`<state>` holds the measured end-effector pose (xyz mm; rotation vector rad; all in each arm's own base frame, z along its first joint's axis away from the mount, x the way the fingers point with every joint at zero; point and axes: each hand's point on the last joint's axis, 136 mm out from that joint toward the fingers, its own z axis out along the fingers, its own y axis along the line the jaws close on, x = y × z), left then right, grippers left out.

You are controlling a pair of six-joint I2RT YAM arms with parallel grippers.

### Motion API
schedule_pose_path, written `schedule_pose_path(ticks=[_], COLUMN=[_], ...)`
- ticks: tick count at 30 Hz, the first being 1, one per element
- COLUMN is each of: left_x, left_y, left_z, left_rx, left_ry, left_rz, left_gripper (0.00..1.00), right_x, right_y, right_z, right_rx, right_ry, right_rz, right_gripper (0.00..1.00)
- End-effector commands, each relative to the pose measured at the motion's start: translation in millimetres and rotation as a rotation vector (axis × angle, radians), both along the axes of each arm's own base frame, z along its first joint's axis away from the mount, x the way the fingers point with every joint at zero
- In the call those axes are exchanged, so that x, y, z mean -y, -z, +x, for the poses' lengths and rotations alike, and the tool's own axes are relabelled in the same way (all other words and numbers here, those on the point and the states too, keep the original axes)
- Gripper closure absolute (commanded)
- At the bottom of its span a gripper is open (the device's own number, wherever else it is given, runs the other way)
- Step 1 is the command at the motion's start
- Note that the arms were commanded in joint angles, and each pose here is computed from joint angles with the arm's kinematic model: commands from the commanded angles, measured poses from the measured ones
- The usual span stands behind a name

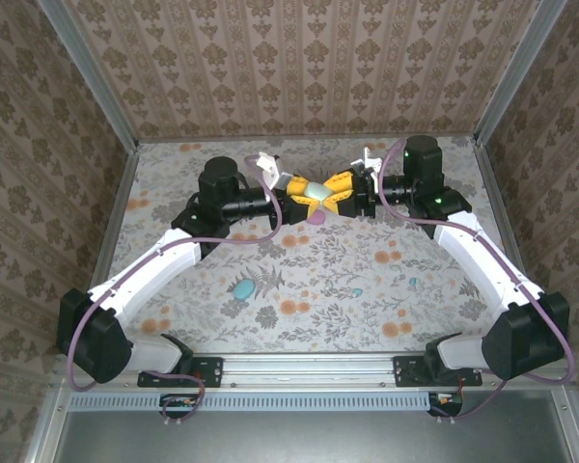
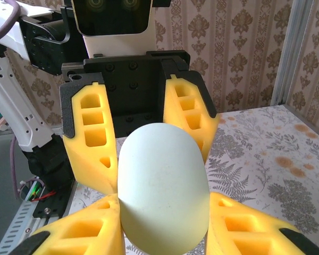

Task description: Insert the wireless bluetooth earbuds into the charging case

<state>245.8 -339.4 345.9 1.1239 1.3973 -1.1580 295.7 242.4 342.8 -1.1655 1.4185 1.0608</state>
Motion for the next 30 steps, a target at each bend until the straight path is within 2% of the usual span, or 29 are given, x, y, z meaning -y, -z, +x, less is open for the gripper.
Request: schedule_pose_path(ticks=[1,5,10,16,30], left_x=[6,6,5,1,0], left_y=[-8,-6,-6,-11,-14], left_z=[-10,-12,-13,-15,-27], left_rx=[0.018,0.025,0.047,0.103,0.184], left_ry=[0.059,0.072,0.071,0.057,0.086], left_rz=[-0.004,0.001,-0.008,-0.049,-0.073], left_gripper=[0.59,0.61,0.67,0.69,0.69], right_x=[-2,-2,0,5,11], right_y=[-20,-20,-18,-16,-16], right_z=[-4,-3,-1,3,19], right_rx=[0.093,0.091,0.078,0.061,0.01], right_ry=[-0.008,-0.004,0.016,0.05,0.137], right_rz=[0.022,0.021,0.012,0.006,0.018], right_gripper=[0.65,0.64,0.58,0.5,0.46])
